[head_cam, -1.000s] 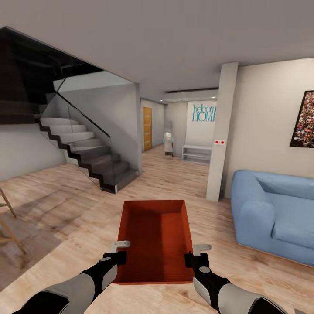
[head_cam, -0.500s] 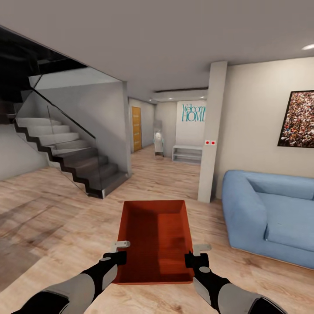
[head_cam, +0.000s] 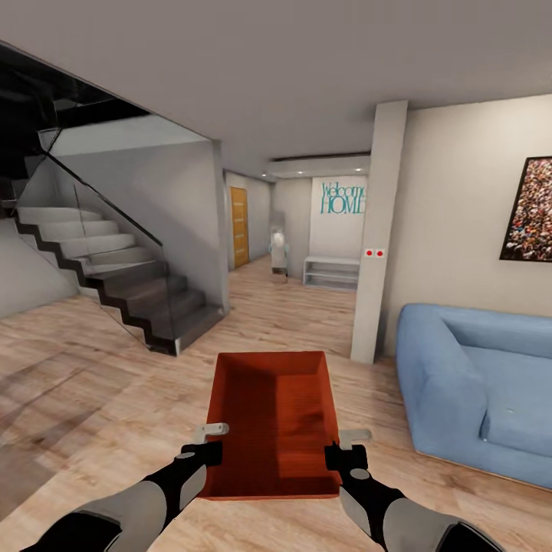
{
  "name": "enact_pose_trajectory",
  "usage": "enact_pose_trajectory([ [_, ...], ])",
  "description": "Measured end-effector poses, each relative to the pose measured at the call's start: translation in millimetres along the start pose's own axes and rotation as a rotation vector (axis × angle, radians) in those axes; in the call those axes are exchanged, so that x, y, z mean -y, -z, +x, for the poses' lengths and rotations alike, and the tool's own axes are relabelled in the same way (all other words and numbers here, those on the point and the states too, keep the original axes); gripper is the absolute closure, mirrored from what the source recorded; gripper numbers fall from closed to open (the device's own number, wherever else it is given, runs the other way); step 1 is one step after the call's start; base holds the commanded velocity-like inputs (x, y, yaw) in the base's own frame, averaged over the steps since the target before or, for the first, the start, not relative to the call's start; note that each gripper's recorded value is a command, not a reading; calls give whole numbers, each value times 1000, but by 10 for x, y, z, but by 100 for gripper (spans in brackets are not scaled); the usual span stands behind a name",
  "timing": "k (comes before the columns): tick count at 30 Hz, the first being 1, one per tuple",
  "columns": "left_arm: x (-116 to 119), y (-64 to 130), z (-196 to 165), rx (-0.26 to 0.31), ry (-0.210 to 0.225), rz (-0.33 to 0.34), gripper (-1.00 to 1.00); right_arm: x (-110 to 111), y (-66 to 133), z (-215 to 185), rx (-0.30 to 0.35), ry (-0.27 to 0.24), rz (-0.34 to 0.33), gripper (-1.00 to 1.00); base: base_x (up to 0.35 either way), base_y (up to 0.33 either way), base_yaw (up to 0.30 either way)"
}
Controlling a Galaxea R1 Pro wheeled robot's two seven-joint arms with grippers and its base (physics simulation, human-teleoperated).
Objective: Move the two storage containers from the living room to the garage. In the garage, place one container on the floor and stack the other container on top of it (either order is fine).
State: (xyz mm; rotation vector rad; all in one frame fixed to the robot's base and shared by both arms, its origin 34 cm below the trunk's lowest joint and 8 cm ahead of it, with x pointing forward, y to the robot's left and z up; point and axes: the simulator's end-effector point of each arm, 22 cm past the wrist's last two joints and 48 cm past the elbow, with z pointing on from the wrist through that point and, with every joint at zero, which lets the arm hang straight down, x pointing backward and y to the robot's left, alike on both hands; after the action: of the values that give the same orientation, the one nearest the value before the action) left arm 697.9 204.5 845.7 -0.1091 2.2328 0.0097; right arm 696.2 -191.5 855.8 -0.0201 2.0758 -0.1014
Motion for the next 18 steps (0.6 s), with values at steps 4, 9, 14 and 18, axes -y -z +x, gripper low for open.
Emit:
enact_pose_trajectory([
  [4, 0, 0, 0, 0, 0, 0, 100, 0, 0, 1, 0, 0, 0, 100, 326, 0, 0],
  [9, 0, 0, 1, 0, -1, 0, 100, 0, 1, 3, 0, -1, 0, 100, 326, 0, 0],
  [14, 1, 0, 1, -1, -1, 0, 100, 0, 1, 6, -1, -1, 0, 100, 326, 0, 0],
  [18, 1, 0, 2, -1, -1, 0, 100, 0, 1, 7, -1, -1, 0, 100, 326, 0, 0],
])
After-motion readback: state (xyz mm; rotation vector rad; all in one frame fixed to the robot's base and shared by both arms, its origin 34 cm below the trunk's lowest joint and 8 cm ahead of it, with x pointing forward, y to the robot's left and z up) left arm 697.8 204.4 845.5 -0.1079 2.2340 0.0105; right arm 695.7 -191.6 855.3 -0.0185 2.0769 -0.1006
